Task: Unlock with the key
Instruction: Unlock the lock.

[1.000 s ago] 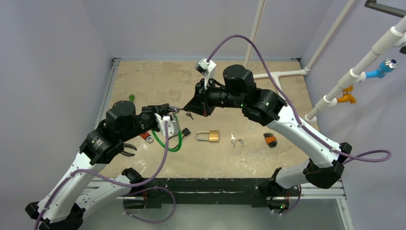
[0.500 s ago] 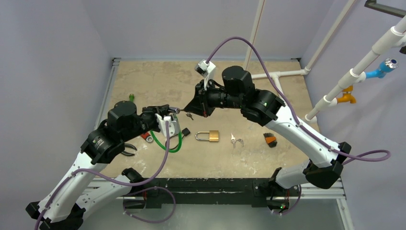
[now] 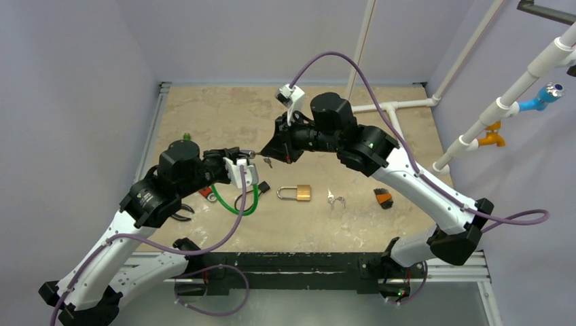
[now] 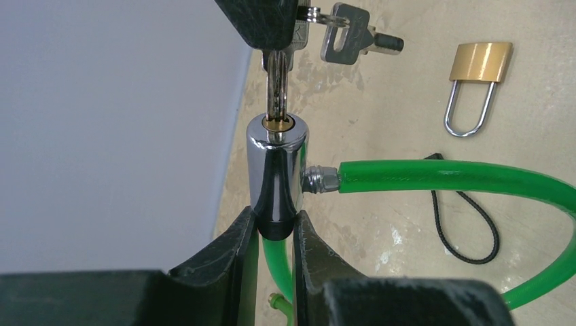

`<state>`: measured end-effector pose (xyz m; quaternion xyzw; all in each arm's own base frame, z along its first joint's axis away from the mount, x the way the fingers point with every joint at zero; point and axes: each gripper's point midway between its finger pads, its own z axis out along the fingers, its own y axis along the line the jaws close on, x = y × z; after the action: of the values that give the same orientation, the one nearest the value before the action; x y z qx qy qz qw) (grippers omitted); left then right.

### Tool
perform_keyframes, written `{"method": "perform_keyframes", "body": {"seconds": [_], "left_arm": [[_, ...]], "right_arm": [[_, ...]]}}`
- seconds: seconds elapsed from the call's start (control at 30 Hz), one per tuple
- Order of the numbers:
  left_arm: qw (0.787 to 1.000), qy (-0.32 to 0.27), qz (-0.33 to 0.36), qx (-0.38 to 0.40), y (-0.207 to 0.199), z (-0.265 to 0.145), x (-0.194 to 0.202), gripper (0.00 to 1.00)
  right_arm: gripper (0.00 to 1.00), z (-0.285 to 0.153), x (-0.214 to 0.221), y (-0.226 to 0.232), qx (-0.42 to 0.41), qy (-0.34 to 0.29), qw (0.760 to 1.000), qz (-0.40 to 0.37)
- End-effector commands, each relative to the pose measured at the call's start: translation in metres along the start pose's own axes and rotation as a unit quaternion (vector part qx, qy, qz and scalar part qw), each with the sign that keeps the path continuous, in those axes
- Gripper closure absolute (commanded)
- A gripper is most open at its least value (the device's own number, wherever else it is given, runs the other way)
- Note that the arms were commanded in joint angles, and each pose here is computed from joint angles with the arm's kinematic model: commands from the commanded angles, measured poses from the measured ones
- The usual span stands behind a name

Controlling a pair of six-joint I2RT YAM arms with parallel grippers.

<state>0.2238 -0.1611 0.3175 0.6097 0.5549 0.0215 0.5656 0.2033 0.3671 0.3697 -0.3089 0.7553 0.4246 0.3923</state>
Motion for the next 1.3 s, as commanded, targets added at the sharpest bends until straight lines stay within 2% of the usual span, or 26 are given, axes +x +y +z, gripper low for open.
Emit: {"method": "perform_keyframes", "body": {"seconds": [0.0,0.13,0.57,0.8,1.27], "left_arm": [[0.998,-0.018,-0.006,-0.059,0.032,-0.008,-0.017,1.00],[0.998,0.003,-0.008,-0.057,0.034,-0.007,-0.013,1.00],[0.999,0.000,0.003,-0.047,0.029,-0.009,-0.019,1.00],[0.999,-0.011,0.019,-0.050,0.030,-0.007,-0.025,1.00],[0.998,-0.038,-0.015,-0.043,0.034,-0.007,-0.044,1.00]], "right_arm": [[1.00,-0.003,-0.014,-0.010,0.034,-0.021,0.999,-0.001],[1.00,-0.001,-0.013,-0.013,0.042,-0.020,0.999,0.000],[1.00,0.009,-0.006,-0.008,0.012,-0.028,0.999,0.015],[1.00,0.015,-0.004,-0.013,0.021,-0.030,0.999,0.019],[1.00,0.031,0.009,-0.008,0.008,-0.045,0.999,-0.008]]}}
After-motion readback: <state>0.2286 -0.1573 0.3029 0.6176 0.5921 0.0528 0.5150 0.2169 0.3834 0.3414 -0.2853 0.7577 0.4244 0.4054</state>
